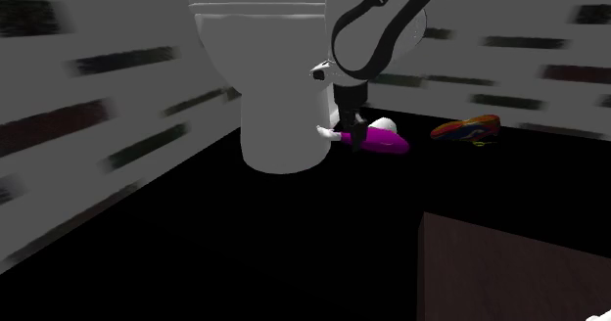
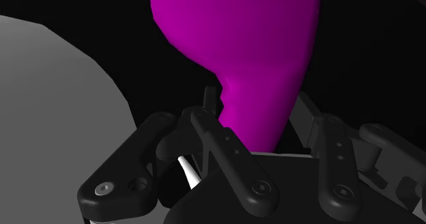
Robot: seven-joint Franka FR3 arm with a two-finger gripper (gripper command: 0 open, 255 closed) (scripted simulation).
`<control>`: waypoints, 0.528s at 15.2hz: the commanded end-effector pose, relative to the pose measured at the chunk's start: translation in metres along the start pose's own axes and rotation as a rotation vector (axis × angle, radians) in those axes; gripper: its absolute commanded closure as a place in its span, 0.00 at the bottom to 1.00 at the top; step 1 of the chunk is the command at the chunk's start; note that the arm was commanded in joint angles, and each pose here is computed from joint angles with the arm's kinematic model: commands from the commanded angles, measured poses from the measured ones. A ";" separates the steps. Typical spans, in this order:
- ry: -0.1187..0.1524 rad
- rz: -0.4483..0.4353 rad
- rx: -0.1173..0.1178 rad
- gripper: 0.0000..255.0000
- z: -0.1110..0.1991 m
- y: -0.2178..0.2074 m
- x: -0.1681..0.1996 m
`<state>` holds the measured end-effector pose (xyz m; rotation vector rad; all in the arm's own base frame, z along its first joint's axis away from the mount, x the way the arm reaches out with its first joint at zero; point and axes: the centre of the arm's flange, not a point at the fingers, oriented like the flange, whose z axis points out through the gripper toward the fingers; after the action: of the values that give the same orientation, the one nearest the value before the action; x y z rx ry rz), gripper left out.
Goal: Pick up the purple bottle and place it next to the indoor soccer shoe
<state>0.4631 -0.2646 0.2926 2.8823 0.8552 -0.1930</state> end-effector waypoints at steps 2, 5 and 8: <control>0.000 -0.002 -0.001 1.00 0.006 0.019 -0.034; 0.000 -0.002 -0.001 1.00 0.013 0.037 -0.068; 0.000 -0.002 -0.001 1.00 0.020 0.055 -0.103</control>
<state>0.4168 -0.3559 0.2923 2.8820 0.8544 -0.1919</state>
